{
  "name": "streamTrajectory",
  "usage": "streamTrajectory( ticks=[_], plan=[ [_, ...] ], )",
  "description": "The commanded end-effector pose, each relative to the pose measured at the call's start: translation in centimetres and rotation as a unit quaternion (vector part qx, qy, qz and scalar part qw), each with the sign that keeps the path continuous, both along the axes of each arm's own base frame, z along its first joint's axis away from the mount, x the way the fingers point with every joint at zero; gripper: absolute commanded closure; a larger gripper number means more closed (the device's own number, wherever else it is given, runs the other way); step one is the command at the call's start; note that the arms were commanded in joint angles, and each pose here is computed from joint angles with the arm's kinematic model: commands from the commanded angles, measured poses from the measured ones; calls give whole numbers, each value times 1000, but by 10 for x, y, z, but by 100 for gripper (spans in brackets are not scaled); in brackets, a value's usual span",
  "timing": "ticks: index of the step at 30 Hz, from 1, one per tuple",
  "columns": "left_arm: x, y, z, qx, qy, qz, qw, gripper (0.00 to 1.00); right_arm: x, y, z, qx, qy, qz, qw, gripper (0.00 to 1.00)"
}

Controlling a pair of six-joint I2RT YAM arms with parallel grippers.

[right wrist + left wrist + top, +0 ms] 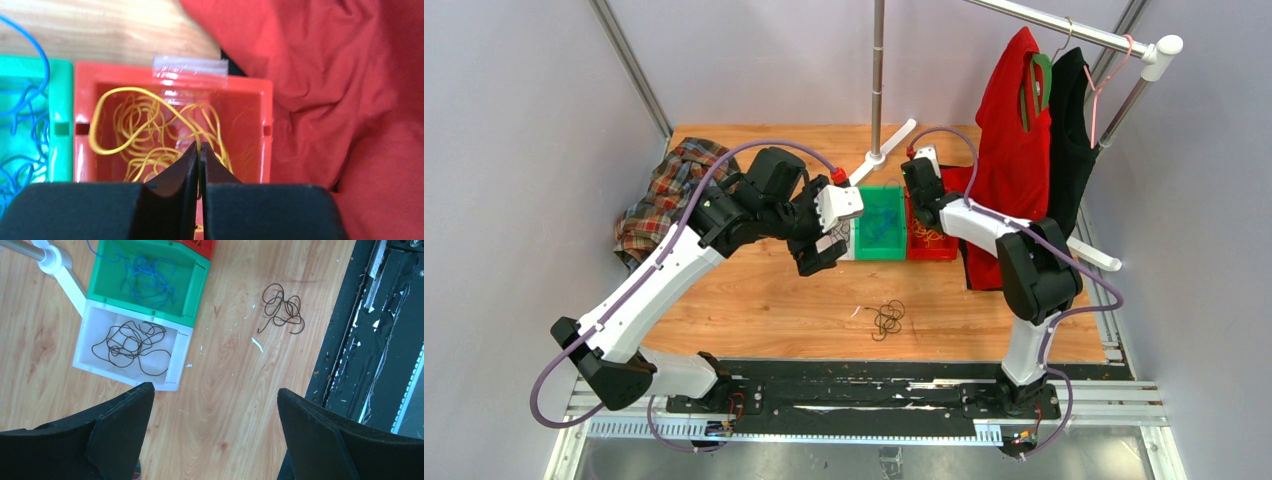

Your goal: Untangle the cables

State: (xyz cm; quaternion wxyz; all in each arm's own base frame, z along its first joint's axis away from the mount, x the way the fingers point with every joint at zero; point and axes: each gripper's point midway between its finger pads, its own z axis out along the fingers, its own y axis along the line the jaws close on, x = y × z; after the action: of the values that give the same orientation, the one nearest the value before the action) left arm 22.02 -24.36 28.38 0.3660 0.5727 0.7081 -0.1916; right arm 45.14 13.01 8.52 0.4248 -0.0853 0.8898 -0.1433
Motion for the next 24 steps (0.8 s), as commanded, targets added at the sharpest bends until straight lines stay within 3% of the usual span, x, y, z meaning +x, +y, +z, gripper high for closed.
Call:
streamTrajectory(
  ticks=[1, 10, 16, 20, 24],
  plan=[
    [2, 3, 9, -6, -21, 3, 1000, 2, -10, -5, 5, 5, 38, 8, 999, 91],
    [6, 8, 7, 3, -35, 6, 999, 2, -30, -7, 35, 35, 27, 22, 999, 70],
    [9, 9, -6, 17, -23, 13, 999, 2, -47, 5, 72, 107, -10, 45, 993, 61],
    [16, 11, -13, 14, -8, 26, 1000, 2, -74, 26, 83, 138, -24, 85, 986, 58],
    [25, 16, -16, 9, 4, 44, 999, 2, -125, 63, 70, 146, -14, 149, 978, 58]
  ],
)
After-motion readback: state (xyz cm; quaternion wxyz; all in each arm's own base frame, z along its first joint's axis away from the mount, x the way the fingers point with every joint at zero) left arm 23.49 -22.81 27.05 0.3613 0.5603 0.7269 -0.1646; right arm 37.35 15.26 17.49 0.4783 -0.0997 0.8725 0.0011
